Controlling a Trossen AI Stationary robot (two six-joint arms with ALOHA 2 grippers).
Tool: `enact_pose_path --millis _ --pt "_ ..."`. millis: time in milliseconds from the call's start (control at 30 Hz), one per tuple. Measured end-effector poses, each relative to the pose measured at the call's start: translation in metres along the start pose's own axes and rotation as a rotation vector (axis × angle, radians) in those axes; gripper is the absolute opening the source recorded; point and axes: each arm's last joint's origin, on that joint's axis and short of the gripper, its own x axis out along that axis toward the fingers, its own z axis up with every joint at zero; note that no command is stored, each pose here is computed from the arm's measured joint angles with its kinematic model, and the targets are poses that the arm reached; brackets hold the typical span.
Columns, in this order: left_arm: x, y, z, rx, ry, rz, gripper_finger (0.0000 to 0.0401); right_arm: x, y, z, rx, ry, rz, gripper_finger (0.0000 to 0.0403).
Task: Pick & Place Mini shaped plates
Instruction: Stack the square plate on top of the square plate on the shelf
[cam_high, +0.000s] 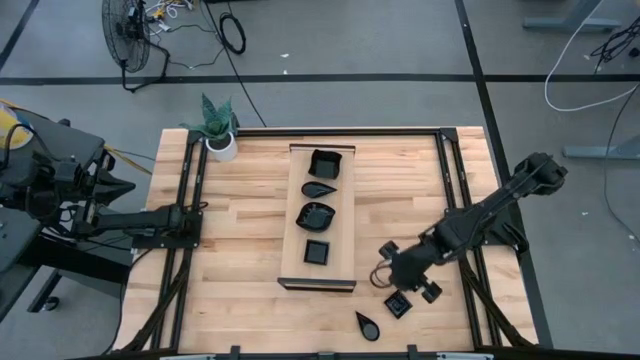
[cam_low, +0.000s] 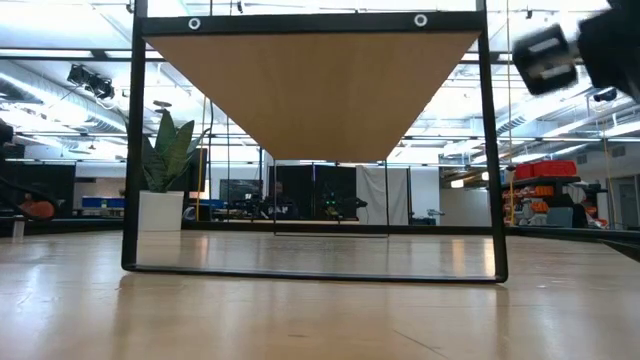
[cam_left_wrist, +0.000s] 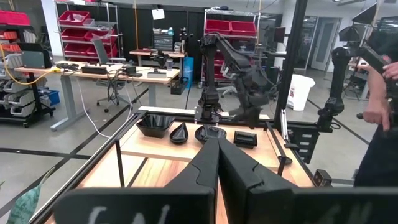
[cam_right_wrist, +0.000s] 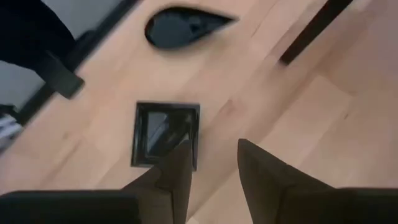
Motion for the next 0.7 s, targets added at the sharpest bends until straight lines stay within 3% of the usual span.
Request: enact_pose_path --millis 333,700 --pt "0.000 0.000 0.000 0.000 -0.001 0.000 0.0014 0.043 0.015 -0.025 0.029 0.128 -0.001 0.0131" --pt "0.000 0.000 0.000 0.000 0.000 0.000 0.0014 0.070 0.012 -0.028 0.027 0.185 0.009 0.0131"
